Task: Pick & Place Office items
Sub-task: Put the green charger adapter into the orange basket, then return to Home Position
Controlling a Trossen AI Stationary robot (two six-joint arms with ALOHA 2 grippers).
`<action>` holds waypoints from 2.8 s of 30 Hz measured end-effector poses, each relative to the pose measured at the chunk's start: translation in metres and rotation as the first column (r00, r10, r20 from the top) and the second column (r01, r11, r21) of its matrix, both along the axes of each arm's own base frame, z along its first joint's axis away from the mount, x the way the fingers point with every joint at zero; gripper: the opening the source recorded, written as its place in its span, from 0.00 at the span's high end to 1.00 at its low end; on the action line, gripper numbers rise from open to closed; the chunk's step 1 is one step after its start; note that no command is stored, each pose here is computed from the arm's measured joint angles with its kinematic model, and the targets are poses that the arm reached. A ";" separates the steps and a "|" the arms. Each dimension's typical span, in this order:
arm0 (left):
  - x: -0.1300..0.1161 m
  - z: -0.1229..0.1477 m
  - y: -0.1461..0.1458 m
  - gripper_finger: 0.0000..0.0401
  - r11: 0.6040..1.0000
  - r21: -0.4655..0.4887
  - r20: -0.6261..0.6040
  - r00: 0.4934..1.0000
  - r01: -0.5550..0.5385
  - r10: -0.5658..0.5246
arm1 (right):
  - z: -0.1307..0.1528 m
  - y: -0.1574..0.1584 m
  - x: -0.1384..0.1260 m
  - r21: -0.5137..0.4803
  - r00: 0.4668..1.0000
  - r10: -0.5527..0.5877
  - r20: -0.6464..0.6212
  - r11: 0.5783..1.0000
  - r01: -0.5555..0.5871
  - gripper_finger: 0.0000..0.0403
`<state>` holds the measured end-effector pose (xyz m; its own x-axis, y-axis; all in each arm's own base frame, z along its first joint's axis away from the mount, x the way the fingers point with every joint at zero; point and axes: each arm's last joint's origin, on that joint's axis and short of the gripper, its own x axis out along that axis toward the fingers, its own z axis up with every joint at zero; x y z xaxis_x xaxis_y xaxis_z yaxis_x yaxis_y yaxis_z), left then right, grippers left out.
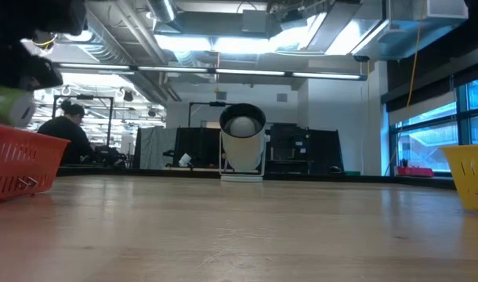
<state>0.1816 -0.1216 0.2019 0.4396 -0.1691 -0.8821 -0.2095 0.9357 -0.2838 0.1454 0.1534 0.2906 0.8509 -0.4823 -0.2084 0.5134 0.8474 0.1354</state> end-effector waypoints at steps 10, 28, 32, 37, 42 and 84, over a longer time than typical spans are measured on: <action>0.007 -0.017 -0.006 0.68 0.999 -0.008 -0.105 0.994 0.039 -0.040 | 0.000 0.002 0.001 0.000 1.000 0.015 -0.013 1.000 -0.015 0.40; -0.001 -0.016 -0.001 0.49 1.000 -0.011 -0.167 0.986 0.015 -0.017 | 0.001 0.002 0.001 0.001 1.000 0.018 -0.013 1.000 -0.018 0.40; -0.002 -0.013 0.000 0.49 1.000 -0.001 -0.160 0.987 0.011 -0.011 | 0.001 0.003 0.002 -0.003 1.000 0.022 -0.014 1.000 -0.022 0.40; -0.002 0.002 0.002 0.48 1.000 0.020 -0.138 0.990 0.001 0.002 | 0.002 0.003 0.002 -0.008 1.000 0.025 -0.015 1.000 -0.025 0.40; -0.007 0.018 0.007 0.48 0.997 0.073 -0.125 0.992 -0.018 0.027 | 0.002 0.004 0.003 -0.018 0.999 0.030 -0.018 0.999 -0.031 0.40; -0.026 0.063 0.158 0.54 0.884 0.355 0.817 0.560 -0.303 -0.136 | 0.014 -0.114 -0.087 -0.144 0.994 0.105 0.008 0.984 -0.103 0.40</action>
<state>0.1551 0.0368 0.2652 0.9776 0.1845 -0.1012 -0.1821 0.9827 0.0325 0.0582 0.0392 0.3049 0.9007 -0.4145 -0.1301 0.4200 0.9074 0.0164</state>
